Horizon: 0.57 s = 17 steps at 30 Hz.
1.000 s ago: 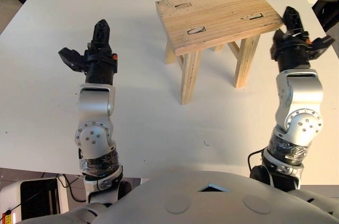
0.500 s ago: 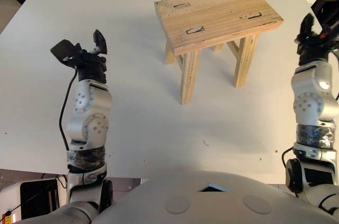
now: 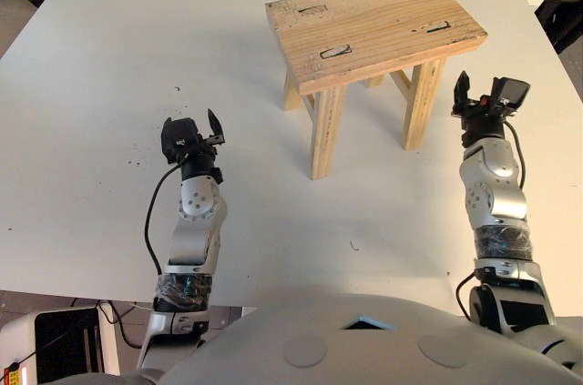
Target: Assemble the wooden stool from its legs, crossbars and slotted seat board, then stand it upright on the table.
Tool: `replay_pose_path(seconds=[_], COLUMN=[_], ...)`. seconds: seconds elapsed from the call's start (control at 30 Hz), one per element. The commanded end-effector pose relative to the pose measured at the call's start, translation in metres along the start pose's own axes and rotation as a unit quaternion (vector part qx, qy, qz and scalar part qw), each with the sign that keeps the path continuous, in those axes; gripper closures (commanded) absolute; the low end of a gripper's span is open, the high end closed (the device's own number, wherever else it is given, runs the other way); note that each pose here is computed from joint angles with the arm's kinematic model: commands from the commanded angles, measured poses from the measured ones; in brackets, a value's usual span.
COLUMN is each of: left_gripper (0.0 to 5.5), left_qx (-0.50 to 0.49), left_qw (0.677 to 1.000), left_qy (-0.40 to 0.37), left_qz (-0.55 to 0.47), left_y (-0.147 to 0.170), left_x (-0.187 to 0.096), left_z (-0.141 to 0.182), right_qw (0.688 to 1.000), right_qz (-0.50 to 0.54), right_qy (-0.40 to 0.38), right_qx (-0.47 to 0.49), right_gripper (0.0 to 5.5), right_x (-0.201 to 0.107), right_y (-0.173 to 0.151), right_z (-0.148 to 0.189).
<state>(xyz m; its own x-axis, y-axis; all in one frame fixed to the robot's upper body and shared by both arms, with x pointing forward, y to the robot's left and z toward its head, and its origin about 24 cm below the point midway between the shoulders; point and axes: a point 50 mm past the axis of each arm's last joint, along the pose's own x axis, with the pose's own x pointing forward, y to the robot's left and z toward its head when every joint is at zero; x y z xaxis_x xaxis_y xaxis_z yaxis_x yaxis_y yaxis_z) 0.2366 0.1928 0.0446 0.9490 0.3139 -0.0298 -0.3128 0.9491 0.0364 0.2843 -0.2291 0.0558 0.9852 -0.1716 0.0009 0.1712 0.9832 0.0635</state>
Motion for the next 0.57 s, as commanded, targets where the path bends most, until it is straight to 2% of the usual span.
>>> replay_pose_path(seconds=[0.03,0.17,0.57], left_gripper=[1.46,1.46,1.46], left_qx=[0.003,-0.002,-0.003], left_qw=[1.0,1.0,0.999], left_qy=[-0.014,-0.016,-0.04], left_qz=[-0.014,0.007,0.015], left_y=[-0.006,-0.002,0.004], left_x=[0.0,0.002,0.008], left_z=[0.002,0.002,0.013], right_qw=[0.999,0.997,0.998], right_qz=[0.037,0.076,0.07], right_qy=[0.002,0.011,-0.005], right_qx=[0.0,-0.004,0.003], right_gripper=[2.19,2.19,2.19], right_x=[-0.002,-0.01,-0.007], right_y=[0.012,0.022,0.027], right_z=[-0.001,-0.005,0.003])
